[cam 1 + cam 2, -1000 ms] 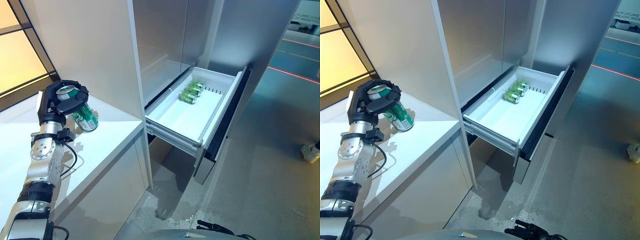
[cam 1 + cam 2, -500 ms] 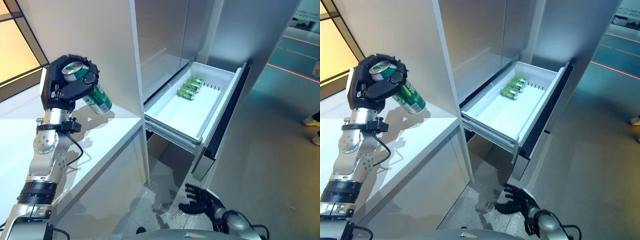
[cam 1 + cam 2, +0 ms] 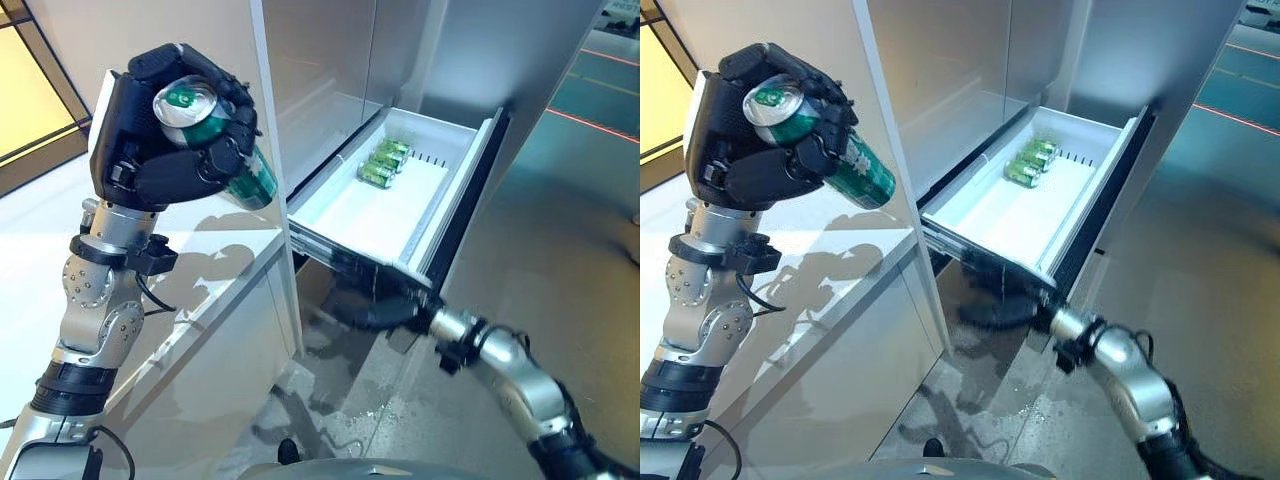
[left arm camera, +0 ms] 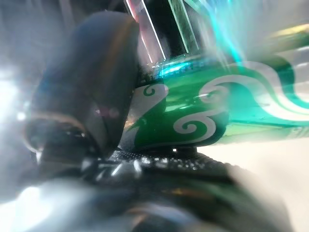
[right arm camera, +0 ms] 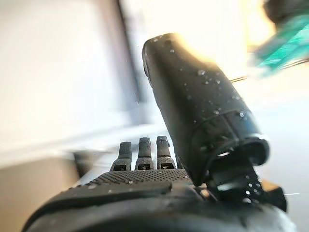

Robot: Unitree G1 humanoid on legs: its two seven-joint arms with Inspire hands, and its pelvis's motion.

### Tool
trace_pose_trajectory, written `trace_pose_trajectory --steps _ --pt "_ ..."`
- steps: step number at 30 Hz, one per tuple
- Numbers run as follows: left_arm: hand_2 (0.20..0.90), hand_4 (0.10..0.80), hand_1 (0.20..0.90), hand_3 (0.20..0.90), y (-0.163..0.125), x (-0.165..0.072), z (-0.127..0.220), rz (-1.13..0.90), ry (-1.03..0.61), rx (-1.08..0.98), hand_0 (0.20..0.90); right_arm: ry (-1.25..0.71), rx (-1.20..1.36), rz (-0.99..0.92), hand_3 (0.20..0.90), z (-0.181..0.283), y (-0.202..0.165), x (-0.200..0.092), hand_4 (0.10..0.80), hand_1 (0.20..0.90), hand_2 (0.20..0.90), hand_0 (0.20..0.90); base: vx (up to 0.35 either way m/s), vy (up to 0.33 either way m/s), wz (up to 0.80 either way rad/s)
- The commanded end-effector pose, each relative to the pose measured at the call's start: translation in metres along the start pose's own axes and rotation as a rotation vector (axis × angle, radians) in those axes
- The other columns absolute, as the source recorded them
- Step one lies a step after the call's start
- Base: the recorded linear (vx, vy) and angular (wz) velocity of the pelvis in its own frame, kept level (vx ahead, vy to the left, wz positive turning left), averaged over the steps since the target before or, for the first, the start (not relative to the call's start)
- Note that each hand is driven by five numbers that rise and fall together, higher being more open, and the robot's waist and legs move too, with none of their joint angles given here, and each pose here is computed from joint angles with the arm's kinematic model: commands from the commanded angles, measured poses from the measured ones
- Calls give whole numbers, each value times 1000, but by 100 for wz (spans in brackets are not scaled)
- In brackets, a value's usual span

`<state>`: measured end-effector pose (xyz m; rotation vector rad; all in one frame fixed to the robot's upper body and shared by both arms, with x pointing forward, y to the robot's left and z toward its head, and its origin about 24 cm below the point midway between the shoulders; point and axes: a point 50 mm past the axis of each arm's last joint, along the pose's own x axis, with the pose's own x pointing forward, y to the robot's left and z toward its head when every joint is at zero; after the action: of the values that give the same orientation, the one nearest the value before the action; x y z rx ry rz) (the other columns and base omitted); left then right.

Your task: Put drinks into fridge and close the fridge

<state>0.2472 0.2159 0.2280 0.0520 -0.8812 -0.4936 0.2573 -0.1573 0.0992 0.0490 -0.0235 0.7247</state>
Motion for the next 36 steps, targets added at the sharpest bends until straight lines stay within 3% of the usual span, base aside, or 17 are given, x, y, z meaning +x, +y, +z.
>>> trace_pose_trajectory --steps 1,10,20,36 --pt "300 100 300 200 -3 34 41 -93 -287 -21 300 -381 -106 123 900 76 19 16 800 900 900 900 0 0 0" --pt "300 100 300 200 -39 52 28 -260 -219 -139 300 -249 -68 189 900 66 34 38 800 900 900 900 0 0 0" --pt "300 100 300 200 -54 68 20 -343 -179 -154 300 -193 -109 314 900 75 47 52 800 900 900 900 0 0 0" --pt "300 100 300 200 -81 64 -6 -394 -67 -296 300 -392 30 229 900 98 58 66 800 900 900 900 -1 -1 0"
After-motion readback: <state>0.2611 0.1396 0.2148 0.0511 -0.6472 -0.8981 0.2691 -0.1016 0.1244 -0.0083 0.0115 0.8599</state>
